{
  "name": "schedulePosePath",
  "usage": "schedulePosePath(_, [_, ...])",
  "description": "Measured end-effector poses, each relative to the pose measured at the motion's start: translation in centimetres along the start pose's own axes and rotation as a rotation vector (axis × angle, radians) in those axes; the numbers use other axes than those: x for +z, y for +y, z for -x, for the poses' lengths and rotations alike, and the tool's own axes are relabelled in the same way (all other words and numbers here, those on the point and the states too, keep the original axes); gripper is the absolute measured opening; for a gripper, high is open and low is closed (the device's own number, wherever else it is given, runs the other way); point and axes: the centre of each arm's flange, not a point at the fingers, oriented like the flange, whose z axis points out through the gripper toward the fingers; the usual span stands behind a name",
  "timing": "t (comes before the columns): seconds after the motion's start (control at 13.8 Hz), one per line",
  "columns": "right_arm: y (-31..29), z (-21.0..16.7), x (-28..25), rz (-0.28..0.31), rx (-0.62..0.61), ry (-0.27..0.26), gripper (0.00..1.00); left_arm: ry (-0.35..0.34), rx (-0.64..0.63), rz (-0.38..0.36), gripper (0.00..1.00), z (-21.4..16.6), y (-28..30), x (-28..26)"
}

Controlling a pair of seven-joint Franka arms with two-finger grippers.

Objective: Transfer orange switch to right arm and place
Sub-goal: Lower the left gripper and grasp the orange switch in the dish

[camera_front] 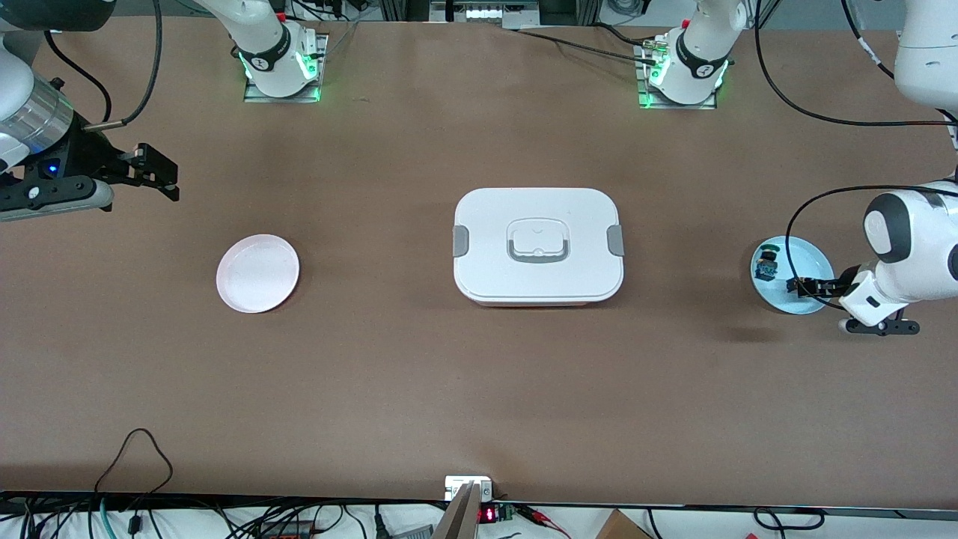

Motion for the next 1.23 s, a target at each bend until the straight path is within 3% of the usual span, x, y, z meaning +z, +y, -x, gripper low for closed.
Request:
schedulePosePath(0.65, [0.0,0.0,0.0,0.0,-0.001,0.0,1.0,-0.022,0.008,0.018,1.0,0.8,0.1,2.2])
schedulePosePath(0.8, [0.0,0.0,0.0,0.0,-0.001,0.0,1.0,-0.02,0.012,0.019,0.88,0.7,0.1,2.7])
schedulePosePath(0.87, [0.0,0.0,0.0,0.0,-0.001,0.0,1.0,-0.022,0.018,0.02,0.88,0.7,0.1,2.8])
schedulePosePath(1.02, [0.0,0.0,0.0,0.0,-0.001,0.0,1.0,-0.025,0.035,0.022,0.72,0.8,0.1,3.0])
schedulePosePath(1.23, [-0.1,0.0,0.0,0.0,-0.001,0.0,1.0,-0.025,0.042,0.023,0.72,0.8,0.0,3.0])
